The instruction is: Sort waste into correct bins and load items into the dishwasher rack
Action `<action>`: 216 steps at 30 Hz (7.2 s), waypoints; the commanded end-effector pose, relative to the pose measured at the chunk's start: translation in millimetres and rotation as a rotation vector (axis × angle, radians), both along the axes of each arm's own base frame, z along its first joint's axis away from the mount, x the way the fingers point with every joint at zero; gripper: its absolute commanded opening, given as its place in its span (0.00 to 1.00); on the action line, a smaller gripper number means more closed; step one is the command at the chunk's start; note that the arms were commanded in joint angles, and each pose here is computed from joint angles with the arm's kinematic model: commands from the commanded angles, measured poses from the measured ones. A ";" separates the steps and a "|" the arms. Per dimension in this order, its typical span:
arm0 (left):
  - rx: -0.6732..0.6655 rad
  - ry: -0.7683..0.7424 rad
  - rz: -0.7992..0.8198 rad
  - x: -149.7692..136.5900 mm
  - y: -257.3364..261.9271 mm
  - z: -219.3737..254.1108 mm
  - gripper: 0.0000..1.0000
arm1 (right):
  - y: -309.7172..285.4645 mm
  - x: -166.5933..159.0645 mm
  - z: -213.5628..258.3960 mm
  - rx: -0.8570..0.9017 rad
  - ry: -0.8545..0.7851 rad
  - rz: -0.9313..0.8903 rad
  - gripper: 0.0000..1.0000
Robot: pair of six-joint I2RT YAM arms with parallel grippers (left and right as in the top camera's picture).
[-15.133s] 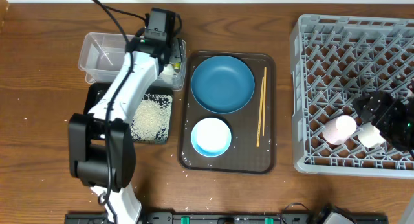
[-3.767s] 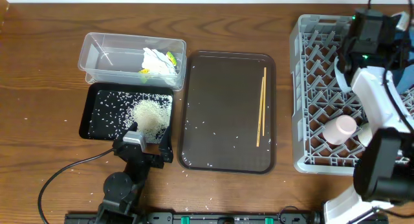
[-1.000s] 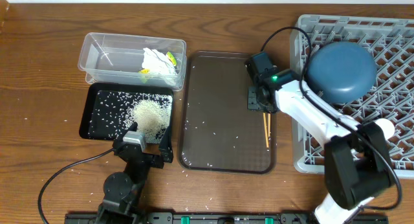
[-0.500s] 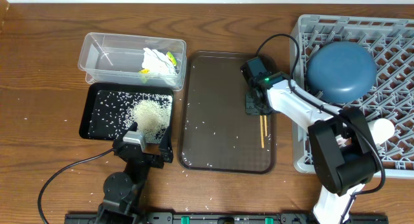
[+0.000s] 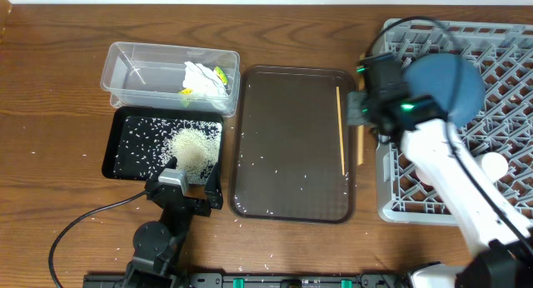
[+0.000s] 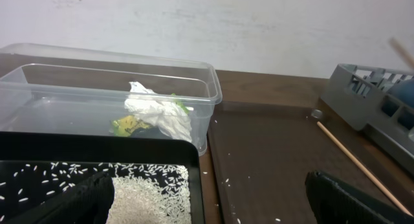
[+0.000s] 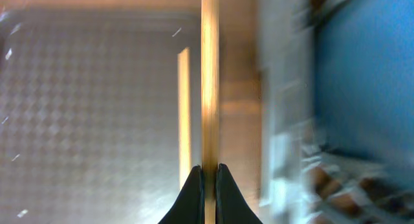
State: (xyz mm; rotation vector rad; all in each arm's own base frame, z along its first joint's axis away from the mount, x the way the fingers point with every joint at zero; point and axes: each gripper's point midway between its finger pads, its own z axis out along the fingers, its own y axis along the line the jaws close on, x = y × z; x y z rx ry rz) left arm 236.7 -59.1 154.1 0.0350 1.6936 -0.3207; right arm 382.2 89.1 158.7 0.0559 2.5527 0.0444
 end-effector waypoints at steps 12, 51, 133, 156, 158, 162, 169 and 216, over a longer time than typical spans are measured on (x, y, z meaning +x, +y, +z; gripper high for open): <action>0.021 0.038 0.010 0.7 2.2 -17.3 0.97 | -82.8 17.0 -3.7 -0.027 0.004 0.023 0.01; 0.021 0.038 0.010 0.7 2.2 -17.3 0.97 | 39.6 1.7 -166.0 -0.124 0.301 0.034 0.21; 0.021 0.038 0.009 0.7 2.1 -17.3 0.97 | -50.2 -177.2 82.8 0.009 -0.694 0.240 0.99; 0.021 0.038 0.010 0.7 2.2 -17.3 0.97 | -47.6 -139.9 5.7 0.001 -0.948 0.239 0.99; 0.021 0.038 0.010 0.7 2.2 -17.3 0.97 | -47.6 -139.9 4.2 0.001 -0.942 0.239 0.99; 0.021 0.038 0.010 0.7 2.2 -17.3 0.97 | -47.7 -140.0 2.3 0.002 -0.934 0.239 0.99; 0.021 0.038 0.009 0.7 2.1 -17.3 0.97 | -47.7 -140.0 2.3 0.002 -0.934 0.239 0.99; 0.021 0.038 0.009 0.7 2.1 -17.3 0.97 | -47.6 -140.0 2.3 0.002 -0.934 0.239 0.99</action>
